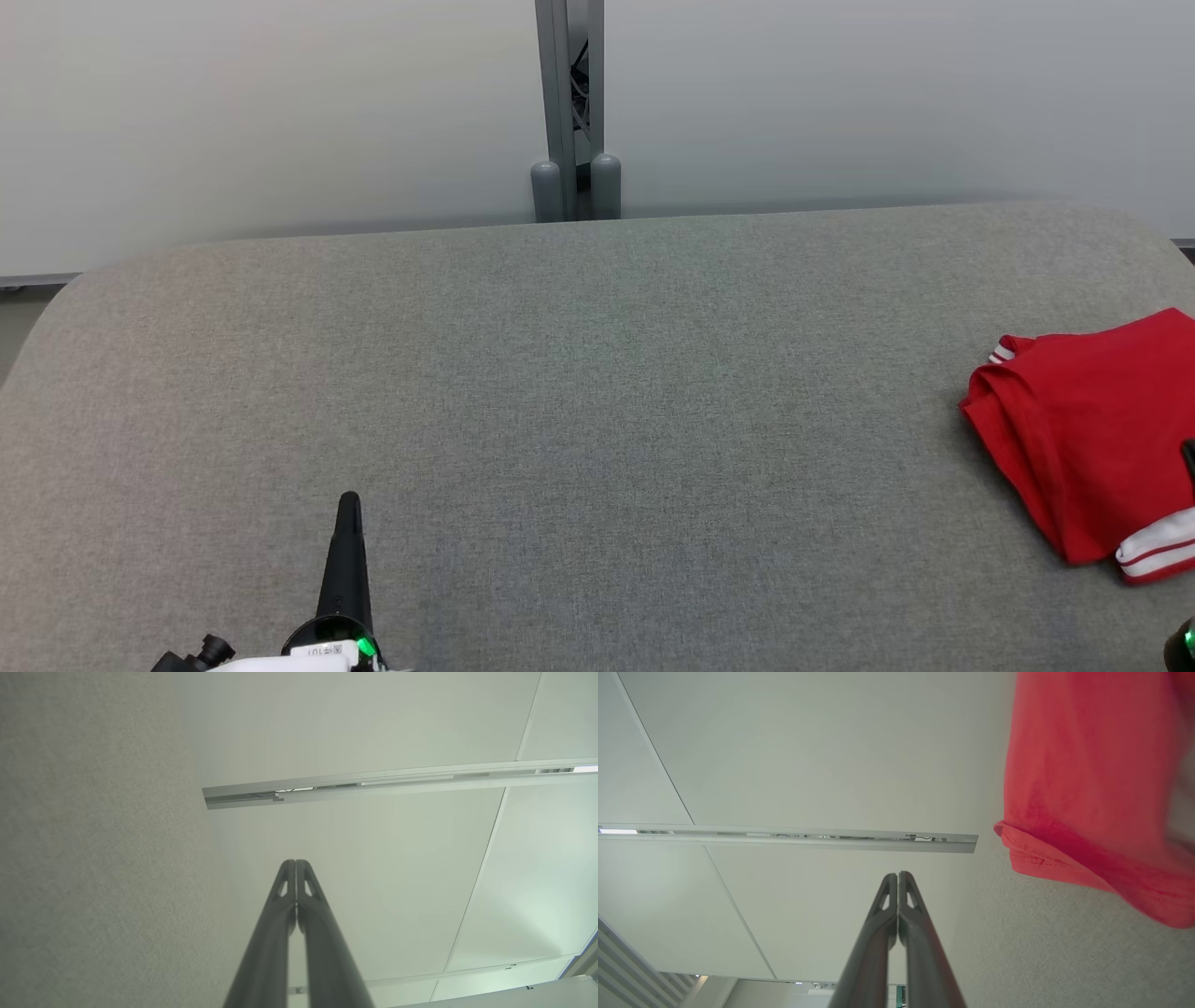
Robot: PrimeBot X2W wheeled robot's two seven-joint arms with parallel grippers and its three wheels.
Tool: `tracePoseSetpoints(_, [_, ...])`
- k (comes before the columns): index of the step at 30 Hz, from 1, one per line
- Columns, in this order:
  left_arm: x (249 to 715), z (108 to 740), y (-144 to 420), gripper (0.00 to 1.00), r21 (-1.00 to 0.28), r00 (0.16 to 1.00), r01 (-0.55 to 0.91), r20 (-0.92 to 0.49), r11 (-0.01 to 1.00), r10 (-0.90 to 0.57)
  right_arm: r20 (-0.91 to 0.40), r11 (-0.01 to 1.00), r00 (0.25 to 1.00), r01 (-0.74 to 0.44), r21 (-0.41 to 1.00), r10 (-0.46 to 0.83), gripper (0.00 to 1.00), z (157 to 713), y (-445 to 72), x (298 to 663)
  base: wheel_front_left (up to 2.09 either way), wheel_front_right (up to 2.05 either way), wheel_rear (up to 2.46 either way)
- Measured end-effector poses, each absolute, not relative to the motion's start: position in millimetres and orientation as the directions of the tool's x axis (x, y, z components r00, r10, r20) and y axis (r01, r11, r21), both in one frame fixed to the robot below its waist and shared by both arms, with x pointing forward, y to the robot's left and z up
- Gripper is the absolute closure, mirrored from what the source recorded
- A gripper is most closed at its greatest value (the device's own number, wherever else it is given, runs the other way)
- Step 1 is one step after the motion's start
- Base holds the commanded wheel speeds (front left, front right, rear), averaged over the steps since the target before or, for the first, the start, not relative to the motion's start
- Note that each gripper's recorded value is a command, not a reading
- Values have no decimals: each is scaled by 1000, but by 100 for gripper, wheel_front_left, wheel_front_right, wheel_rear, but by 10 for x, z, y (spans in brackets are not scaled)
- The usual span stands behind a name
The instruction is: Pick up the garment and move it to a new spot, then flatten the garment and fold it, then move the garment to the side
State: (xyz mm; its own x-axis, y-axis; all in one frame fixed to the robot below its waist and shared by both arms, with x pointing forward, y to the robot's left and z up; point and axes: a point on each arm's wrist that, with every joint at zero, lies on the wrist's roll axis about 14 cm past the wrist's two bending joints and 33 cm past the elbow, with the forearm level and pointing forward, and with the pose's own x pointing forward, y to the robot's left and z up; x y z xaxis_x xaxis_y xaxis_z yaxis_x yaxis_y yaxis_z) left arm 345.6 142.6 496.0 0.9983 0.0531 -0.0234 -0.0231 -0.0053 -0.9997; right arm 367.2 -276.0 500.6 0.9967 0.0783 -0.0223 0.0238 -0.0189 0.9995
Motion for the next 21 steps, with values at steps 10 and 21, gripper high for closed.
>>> tracePoseSetpoints(10, [3456, 4959, 1427, 100, -1000, 998, -23, -24, -5, 53, -22, -19, 997, 24, 1000, 79, 100, 5006, -2759, 3673, 0, 0, 0])
tracePoseSetpoints(21, [3457, 4959, 1427, 100, -1000, 998, -23, -24, -5, 53, -22, -19, 997, 24, 1000, 78, 100, 5006, -2761, 3672, 0, 0, 0])
